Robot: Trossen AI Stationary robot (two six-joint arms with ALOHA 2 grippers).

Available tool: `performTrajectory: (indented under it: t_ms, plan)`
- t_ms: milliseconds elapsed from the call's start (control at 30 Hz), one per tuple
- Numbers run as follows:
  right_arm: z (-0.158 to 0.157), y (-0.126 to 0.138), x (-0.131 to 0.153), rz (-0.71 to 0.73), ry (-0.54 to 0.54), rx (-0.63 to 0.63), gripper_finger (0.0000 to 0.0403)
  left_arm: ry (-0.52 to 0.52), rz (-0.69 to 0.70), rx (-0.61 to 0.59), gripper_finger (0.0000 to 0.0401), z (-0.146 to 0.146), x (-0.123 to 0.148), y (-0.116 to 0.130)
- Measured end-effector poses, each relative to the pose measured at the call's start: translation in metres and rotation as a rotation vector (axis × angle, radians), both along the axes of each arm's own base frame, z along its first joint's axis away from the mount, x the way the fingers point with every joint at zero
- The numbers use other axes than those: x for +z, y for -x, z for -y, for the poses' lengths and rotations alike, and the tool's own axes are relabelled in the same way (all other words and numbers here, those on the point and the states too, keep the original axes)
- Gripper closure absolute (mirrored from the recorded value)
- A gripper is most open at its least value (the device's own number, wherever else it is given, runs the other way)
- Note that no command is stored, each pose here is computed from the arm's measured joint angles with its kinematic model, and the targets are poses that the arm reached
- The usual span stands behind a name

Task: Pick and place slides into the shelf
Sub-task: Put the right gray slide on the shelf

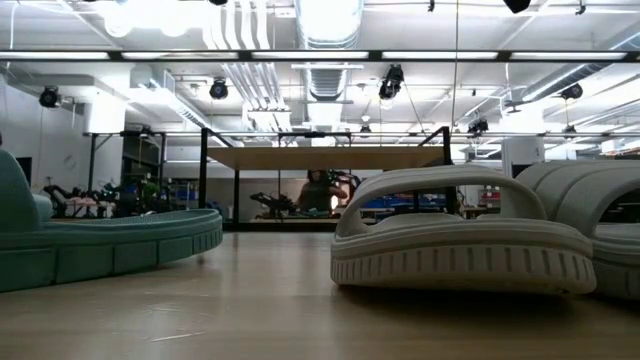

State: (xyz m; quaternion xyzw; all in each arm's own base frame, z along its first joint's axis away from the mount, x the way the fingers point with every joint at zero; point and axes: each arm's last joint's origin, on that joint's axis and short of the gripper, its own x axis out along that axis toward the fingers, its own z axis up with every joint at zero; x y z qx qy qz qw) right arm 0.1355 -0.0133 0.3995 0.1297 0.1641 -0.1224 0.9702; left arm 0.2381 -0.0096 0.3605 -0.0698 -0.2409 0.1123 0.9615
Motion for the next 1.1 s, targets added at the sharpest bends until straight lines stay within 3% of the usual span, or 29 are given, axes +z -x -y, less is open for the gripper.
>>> performTrajectory:
  t_ms: [200,533,667,900,1100]
  plan:
    - [0.000,-0.001,0.001,0.014,-0.002,-0.001,0.0257,0.001,-0.003,-0.001,0.0162,0.001,0.005,-0.015]
    - [0.000,-0.001,0.001,0.022,-0.051,-0.008,0.0268,0.041,-0.047,-0.028,0.0157,0.002,-0.002,-0.023]
    - [0.000,-0.001,0.001,0.007,0.023,0.020,0.0262,0.032,-0.132,-0.035,0.0157,0.002,-0.005,-0.021]
    - [0.001,-0.012,0.000,-0.039,0.271,0.108,0.0240,0.031,-0.123,-0.035,0.0157,0.001,0.009,0.000]
    - [0.002,-0.026,-0.006,-0.079,0.253,0.095,0.0220,0.035,-0.144,-0.025,0.0157,-0.001,0.014,0.012]
